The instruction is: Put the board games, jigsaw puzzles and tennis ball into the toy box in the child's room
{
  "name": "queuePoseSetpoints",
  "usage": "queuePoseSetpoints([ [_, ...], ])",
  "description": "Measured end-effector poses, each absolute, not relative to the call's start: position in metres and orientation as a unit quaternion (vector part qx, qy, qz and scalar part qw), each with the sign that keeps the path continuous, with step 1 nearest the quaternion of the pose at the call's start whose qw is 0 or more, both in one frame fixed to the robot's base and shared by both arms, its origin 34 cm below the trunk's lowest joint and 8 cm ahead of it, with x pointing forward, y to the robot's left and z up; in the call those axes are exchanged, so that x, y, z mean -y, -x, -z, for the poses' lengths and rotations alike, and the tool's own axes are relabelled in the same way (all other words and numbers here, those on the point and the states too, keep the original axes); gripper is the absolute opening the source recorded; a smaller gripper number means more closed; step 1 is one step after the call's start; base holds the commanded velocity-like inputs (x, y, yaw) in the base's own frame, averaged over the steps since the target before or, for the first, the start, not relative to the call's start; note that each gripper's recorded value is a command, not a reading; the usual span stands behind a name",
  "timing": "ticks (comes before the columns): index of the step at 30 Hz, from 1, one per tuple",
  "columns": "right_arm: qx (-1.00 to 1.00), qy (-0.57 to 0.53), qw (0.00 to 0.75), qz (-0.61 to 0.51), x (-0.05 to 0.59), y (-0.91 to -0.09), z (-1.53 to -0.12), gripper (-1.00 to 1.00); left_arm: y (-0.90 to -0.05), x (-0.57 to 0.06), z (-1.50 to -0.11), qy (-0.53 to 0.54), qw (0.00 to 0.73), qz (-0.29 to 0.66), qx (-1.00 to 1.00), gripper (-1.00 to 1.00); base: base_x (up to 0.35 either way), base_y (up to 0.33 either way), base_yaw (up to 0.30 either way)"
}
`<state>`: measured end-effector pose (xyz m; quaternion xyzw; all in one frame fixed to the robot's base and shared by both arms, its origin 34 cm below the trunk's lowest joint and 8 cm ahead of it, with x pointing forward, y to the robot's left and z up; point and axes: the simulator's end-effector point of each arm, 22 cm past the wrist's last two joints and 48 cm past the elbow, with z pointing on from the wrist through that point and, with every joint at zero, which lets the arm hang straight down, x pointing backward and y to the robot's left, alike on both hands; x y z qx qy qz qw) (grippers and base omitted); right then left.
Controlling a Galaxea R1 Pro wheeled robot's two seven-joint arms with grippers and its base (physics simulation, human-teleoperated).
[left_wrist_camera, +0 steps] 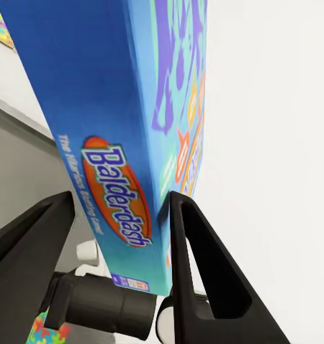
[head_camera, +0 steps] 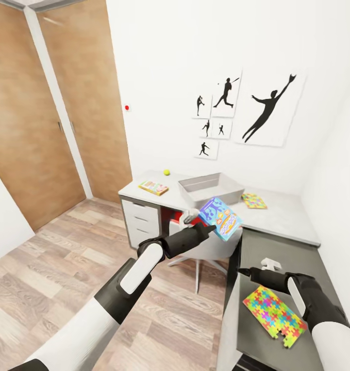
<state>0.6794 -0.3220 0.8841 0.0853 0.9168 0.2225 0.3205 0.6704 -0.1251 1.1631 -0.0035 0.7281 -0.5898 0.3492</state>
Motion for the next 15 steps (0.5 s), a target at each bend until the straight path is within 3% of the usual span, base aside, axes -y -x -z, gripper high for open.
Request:
queuePoseSetpoints([
  [15,-0.917,-0.085,0.321,-0.222,0.3220,-0.6794,-0.8841,1.00,-0.6708,0.1246,-1.1624,0.003,0.350,0.588,-0.729,-1.00,0.001,0.000,0.275],
])
